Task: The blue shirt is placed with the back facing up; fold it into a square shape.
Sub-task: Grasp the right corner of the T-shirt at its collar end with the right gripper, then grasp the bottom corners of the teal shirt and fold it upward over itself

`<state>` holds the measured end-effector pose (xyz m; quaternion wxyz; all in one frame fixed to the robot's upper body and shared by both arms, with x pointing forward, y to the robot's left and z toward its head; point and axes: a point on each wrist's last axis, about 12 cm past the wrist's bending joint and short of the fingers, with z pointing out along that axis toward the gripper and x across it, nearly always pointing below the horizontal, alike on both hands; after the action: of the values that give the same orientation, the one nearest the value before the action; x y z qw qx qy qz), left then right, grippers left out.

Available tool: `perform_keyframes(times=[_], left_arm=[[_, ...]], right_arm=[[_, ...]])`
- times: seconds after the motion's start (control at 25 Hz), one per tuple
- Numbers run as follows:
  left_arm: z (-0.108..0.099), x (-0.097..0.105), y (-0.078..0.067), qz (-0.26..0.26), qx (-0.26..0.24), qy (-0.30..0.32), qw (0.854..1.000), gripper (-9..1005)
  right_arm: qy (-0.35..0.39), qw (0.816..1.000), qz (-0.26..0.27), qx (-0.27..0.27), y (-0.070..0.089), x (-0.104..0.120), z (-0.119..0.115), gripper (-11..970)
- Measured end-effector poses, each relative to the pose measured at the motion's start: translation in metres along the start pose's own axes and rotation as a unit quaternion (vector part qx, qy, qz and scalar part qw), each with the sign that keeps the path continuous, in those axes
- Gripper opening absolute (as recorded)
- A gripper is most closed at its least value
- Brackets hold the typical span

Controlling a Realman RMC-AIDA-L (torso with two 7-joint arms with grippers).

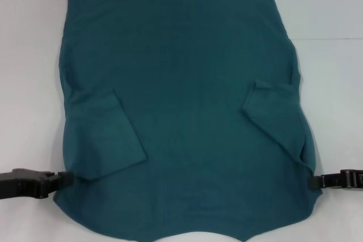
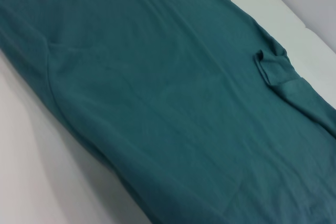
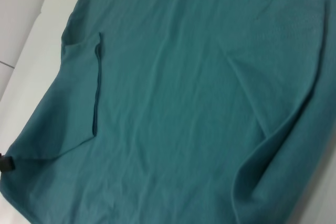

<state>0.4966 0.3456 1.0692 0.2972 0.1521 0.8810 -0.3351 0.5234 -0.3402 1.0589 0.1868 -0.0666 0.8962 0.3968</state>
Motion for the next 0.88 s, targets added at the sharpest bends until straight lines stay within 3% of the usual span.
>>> perform_keyframes(times=[0.08,0.4,0.88], left_arm=[[0.0,0.0,0.0,0.0,0.0,0.0,1.0,14],[0.0,-0.001,0.0,0.001,0.0,0.0,1.0,14],[-0.012,0.006,-0.002,-0.031,0.017,0.003,0.999,14]], right_arm=[[0.001,1.0,0.0,0.001,0.0,0.0,0.0,237],[0.003,1.0,0.005,0.005,-0.003,0.005,-0.002,26],[-0.05,0.998,-0.007,-0.028,-0.011,0.032,-0.027,22]])
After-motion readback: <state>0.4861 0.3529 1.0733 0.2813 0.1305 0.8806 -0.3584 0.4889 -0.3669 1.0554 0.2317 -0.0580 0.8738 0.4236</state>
